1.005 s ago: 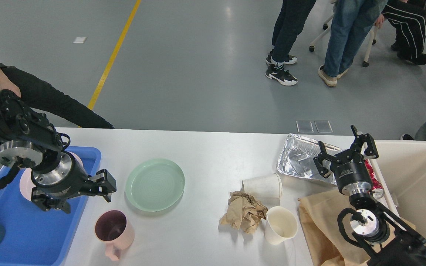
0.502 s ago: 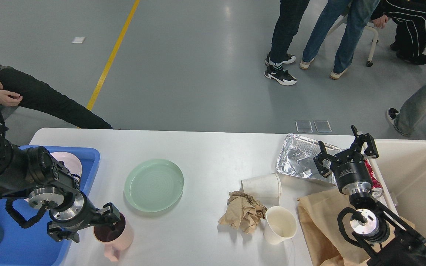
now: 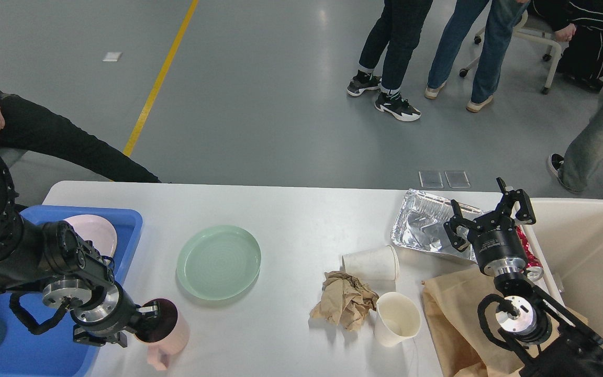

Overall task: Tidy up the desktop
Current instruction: 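Lower the left gripper and grasp the pink mug beside the tray, then lift the pink mug and set it down inside the blue tray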

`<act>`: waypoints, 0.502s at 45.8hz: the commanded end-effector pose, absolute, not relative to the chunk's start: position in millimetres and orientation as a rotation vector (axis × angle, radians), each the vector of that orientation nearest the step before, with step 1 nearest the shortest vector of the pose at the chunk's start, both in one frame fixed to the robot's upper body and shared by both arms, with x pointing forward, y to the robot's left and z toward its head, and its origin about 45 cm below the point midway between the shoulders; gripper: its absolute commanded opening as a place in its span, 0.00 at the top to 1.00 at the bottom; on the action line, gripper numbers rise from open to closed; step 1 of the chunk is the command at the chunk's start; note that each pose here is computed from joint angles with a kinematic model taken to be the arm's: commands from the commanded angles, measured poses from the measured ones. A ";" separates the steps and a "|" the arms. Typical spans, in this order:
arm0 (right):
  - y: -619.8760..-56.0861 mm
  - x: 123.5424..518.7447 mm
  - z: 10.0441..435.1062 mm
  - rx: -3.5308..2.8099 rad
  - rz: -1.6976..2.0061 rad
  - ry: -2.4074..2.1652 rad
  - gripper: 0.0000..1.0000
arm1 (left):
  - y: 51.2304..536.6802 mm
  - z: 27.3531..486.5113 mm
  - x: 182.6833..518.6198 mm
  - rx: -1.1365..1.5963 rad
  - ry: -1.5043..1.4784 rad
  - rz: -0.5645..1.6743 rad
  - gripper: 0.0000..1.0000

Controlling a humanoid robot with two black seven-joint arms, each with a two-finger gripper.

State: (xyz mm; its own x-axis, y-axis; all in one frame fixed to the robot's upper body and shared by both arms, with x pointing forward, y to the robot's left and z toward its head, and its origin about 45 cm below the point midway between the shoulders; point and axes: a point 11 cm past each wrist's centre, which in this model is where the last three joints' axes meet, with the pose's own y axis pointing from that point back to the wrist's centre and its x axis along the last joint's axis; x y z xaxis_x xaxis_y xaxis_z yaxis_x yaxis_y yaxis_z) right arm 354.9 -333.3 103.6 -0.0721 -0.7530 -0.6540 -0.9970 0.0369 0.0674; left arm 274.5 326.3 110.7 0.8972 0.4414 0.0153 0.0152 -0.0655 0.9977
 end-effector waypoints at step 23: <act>-332.8 354.8 103.4 -1.764 0.731 1.877 0.00 | 336.2 146.7 287.8 1.643 0.383 0.386 1.00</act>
